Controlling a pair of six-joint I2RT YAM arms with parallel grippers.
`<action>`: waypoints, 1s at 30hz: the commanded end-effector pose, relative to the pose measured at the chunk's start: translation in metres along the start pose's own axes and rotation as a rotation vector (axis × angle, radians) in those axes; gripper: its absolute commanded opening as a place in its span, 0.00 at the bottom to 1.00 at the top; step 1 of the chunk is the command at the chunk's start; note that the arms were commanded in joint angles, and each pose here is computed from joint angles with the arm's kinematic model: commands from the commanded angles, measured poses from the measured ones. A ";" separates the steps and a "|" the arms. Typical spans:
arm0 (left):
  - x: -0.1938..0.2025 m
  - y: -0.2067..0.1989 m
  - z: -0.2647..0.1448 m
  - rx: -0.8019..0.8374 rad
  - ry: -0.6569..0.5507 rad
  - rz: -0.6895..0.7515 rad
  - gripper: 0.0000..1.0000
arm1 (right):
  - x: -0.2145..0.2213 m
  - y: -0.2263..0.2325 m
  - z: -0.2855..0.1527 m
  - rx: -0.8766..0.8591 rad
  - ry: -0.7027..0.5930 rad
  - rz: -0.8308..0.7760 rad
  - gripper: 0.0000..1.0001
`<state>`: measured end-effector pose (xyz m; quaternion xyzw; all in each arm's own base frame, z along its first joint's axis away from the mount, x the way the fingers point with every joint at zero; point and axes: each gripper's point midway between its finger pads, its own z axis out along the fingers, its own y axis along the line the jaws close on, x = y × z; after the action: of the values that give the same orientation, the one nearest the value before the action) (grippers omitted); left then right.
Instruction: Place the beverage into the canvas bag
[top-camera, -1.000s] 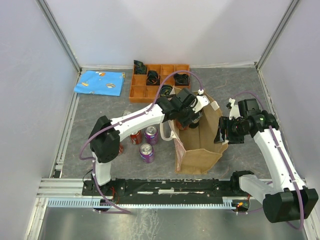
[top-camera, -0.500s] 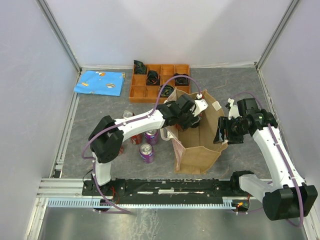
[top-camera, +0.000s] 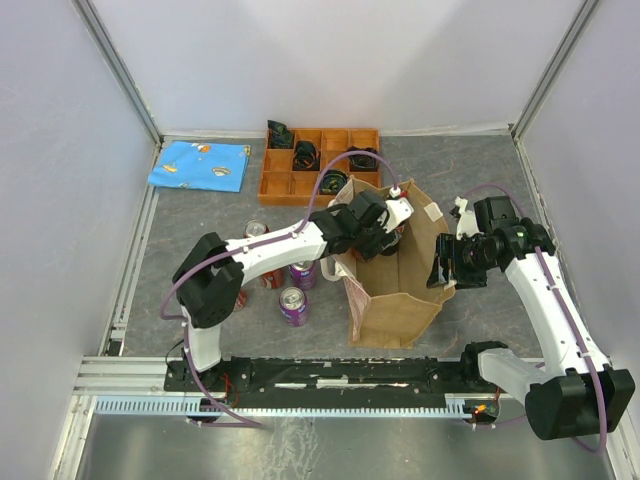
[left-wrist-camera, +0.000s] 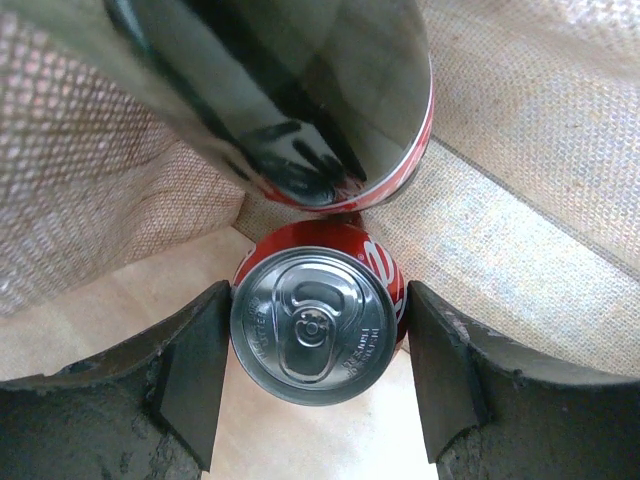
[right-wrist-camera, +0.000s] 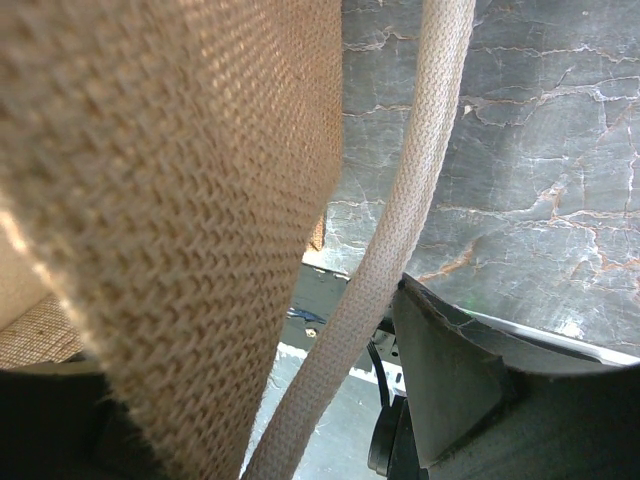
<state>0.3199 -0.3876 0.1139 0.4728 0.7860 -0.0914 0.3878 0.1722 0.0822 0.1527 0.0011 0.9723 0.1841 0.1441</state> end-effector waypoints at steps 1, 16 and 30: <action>-0.030 0.013 -0.035 -0.026 -0.091 -0.045 0.68 | -0.003 0.000 -0.005 0.009 -0.010 -0.025 0.69; -0.088 0.013 -0.094 0.051 -0.234 -0.089 0.91 | -0.002 0.002 -0.005 0.003 -0.021 -0.010 0.73; -0.113 0.126 -0.192 -0.164 -0.377 -0.319 0.97 | -0.018 0.006 -0.014 0.004 -0.059 -0.017 0.76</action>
<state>0.3219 -0.3624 0.2622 0.4000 0.7729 -0.1627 0.4649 0.1779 0.0827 0.1630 0.0020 0.9702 0.1850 0.1564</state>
